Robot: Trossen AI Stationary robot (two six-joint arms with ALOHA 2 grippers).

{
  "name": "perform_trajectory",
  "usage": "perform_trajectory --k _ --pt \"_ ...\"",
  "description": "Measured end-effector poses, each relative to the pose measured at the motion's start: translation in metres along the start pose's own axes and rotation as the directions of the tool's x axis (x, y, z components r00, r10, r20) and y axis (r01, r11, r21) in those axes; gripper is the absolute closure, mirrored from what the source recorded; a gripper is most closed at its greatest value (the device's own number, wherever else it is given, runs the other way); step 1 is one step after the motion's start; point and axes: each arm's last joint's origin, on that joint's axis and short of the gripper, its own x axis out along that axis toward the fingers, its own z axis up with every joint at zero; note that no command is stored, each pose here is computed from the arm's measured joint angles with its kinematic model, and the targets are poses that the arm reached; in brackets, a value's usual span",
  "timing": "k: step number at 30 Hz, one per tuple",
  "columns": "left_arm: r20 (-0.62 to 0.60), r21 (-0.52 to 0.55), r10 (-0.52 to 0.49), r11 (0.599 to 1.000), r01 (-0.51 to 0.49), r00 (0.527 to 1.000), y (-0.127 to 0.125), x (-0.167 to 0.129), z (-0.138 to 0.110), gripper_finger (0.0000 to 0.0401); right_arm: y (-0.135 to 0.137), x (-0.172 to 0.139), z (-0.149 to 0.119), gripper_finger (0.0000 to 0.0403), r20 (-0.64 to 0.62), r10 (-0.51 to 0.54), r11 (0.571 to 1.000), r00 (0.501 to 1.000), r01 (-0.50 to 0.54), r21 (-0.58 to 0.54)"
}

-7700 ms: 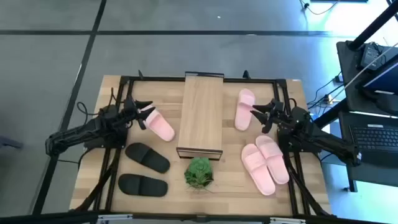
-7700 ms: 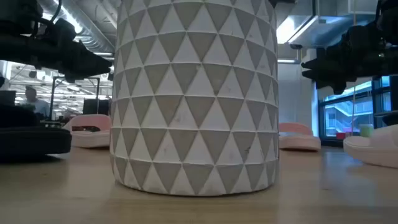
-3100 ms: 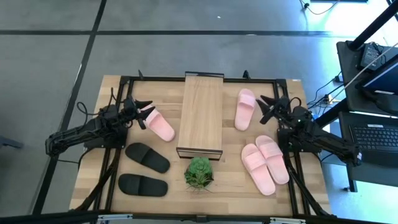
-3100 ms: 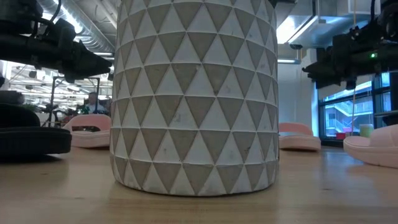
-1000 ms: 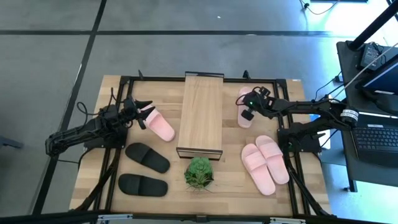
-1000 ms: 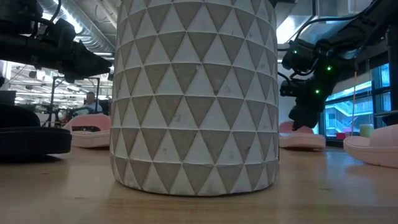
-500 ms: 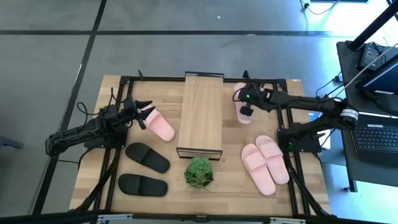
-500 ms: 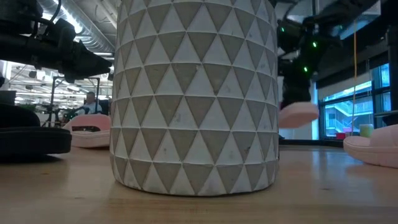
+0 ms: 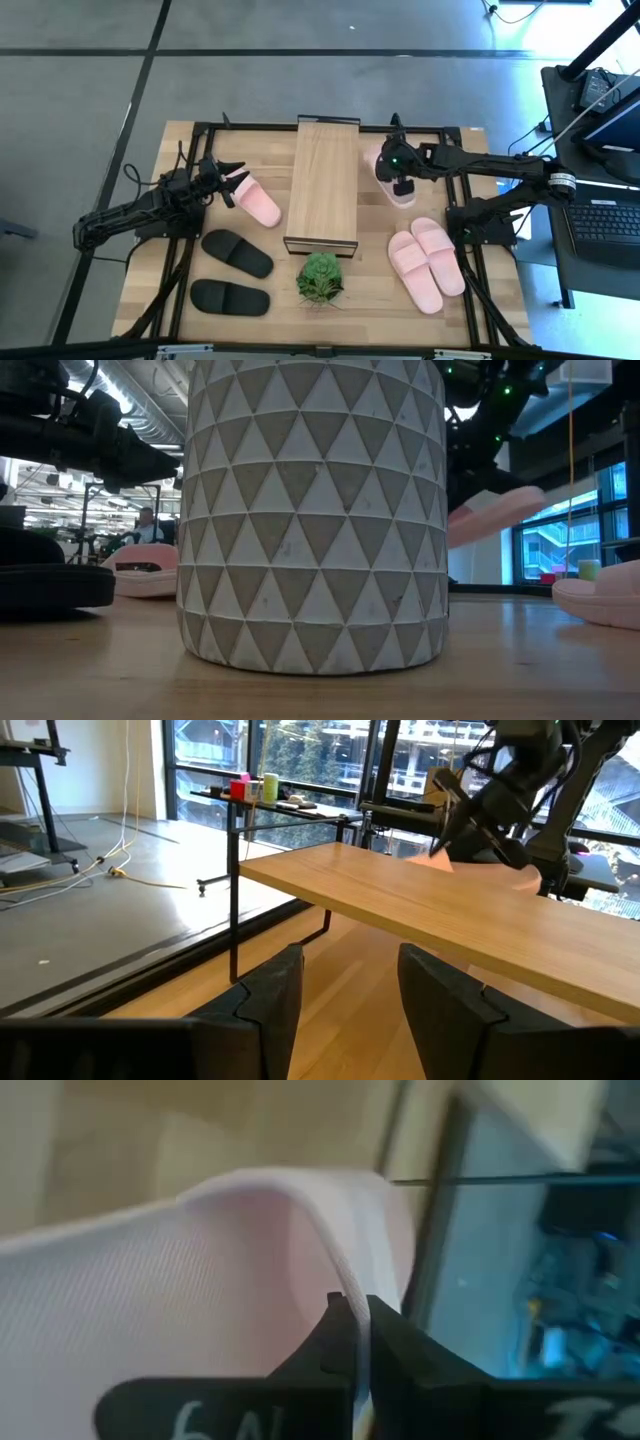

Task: Pick and place slides into the shelf
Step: Put the pink slipper under the shelf

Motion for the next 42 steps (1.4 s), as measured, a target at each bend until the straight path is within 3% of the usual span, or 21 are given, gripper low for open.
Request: perform_trajectory --k 5,10,15,24,30,42 --pt "0.0 0.001 0.0 1.0 0.0 1.0 0.0 0.0 0.0 0.0244 0.006 0.006 0.0 0.0391 0.048 0.025 0.998 0.999 -0.023 -0.053" --pt "0.0 0.001 0.0 1.0 0.0 1.0 0.0 0.0 0.0 0.0244 0.016 0.02 0.002 0.0391 0.206 0.05 0.99 0.977 -0.021 -0.14" --pt "0.001 0.001 0.003 1.0 -0.003 1.0 0.0 0.0 0.0 0.0244 0.032 0.037 -0.003 0.0391 0.299 0.011 0.967 0.954 0.066 -0.246" --pt "0.006 0.001 0.026 1.0 -0.026 1.0 0.001 0.0 0.0 0.0244 0.047 0.052 -0.008 0.0391 0.505 -0.036 0.925 0.862 0.22 -0.308" --pt "0.01 0.001 0.041 0.999 -0.041 0.999 0.001 0.0 0.001 0.0244 0.048 0.074 -0.007 0.0391 0.471 0.026 0.905 0.882 0.179 -0.386" --pt "0.017 0.078 0.066 0.995 -0.067 0.998 0.002 0.0 0.001 0.0244 0.034 0.112 0.022 0.0391 0.465 0.071 0.87 0.883 0.173 -0.461"
